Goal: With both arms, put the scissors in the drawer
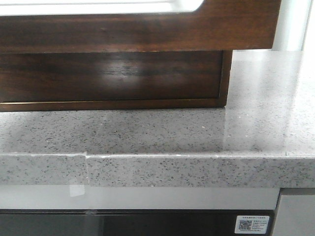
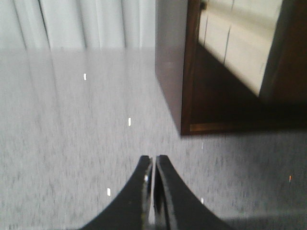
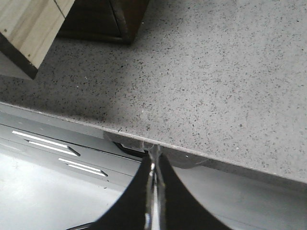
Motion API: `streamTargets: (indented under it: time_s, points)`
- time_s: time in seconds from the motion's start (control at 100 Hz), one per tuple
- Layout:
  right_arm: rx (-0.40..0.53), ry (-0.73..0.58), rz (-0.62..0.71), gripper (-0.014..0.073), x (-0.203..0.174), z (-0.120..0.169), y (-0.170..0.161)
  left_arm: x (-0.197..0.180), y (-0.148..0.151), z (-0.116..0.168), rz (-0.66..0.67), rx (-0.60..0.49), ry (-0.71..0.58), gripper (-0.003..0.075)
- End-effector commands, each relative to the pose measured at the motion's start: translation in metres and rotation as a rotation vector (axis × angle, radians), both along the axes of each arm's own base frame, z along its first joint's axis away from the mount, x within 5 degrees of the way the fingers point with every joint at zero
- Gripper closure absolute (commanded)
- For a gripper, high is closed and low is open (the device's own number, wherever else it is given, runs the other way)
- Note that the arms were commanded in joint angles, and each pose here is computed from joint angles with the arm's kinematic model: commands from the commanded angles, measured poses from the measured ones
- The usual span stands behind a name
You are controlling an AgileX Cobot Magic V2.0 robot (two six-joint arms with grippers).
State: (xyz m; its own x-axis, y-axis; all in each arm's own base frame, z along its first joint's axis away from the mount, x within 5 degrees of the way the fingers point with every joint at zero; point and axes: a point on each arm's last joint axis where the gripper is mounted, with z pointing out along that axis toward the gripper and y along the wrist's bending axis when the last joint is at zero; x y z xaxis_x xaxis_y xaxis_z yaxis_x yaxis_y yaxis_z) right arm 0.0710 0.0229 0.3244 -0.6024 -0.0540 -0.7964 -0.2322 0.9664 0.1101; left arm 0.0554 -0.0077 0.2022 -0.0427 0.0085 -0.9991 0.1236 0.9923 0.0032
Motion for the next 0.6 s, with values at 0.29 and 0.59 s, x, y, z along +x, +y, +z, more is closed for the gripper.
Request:
streamTargets:
  time_s: [0.29, 0.59]
  points:
    - [0.010, -0.072, -0.023, 0.0664, 0.0039, 0.0102, -0.0012, -0.0008, 0.0010, -0.0021, 0.009, -0.080, -0.076, 0.0741]
    - [0.010, -0.072, -0.023, 0.0664, 0.0039, 0.0102, -0.0012, -0.0008, 0.0010, -0.0021, 0.009, -0.080, -0.076, 0.0741]
